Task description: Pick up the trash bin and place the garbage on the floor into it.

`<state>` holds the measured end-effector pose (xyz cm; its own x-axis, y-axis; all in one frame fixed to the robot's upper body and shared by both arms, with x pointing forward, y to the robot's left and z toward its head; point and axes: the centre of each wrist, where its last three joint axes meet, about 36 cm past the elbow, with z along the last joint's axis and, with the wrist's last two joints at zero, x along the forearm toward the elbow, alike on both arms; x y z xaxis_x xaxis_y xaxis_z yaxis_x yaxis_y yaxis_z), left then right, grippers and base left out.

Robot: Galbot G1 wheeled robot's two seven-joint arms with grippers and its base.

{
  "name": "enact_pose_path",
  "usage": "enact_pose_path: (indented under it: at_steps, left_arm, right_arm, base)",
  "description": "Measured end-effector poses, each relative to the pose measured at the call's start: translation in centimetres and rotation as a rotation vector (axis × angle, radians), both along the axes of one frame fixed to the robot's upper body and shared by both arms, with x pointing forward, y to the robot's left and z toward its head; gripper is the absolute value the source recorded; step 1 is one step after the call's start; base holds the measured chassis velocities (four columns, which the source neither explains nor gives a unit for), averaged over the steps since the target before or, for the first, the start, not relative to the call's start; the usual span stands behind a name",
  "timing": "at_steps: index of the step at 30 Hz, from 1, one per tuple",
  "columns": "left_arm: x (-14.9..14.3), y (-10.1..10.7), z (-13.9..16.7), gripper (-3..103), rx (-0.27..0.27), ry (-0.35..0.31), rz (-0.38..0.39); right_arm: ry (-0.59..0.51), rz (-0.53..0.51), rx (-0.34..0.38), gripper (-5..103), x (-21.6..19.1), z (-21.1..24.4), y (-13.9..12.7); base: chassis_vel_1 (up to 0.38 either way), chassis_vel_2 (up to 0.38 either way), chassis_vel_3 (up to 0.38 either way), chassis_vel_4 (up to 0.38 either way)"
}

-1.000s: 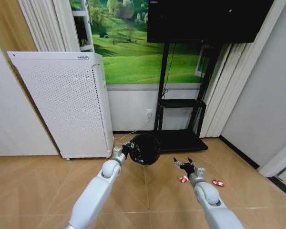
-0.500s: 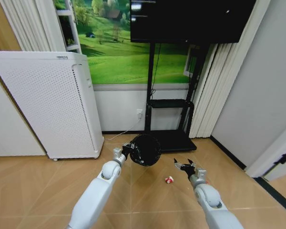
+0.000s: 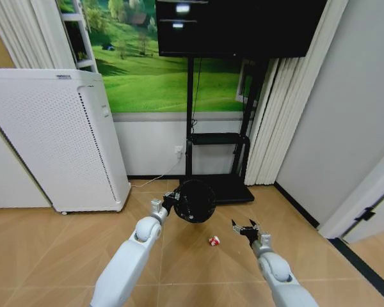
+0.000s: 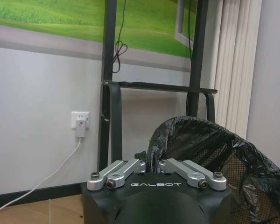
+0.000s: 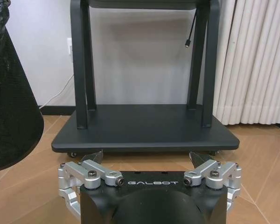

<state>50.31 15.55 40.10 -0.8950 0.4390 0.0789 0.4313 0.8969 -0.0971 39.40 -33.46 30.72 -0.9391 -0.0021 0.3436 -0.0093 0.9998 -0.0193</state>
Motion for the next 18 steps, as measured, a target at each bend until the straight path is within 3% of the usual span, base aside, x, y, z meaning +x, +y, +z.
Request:
enact_pose_path:
  at_steps: [7,18]
  left_arm:
    - [-0.07,-0.04,0.13,7,0.002,-0.004,-0.001]
    - [-0.53,-0.21,0.03,7,-0.004,0.000,-0.002]
  right_arm:
    - [-0.005,-0.002,-0.004,100,-0.11,0.02,-0.32]
    - [0.029,0.012,-0.013,100,-0.55,-0.95,-0.25]
  base:
    - [-0.018,0.052,0.032,-0.055]
    - [-0.177,0.156,0.183,-0.155]
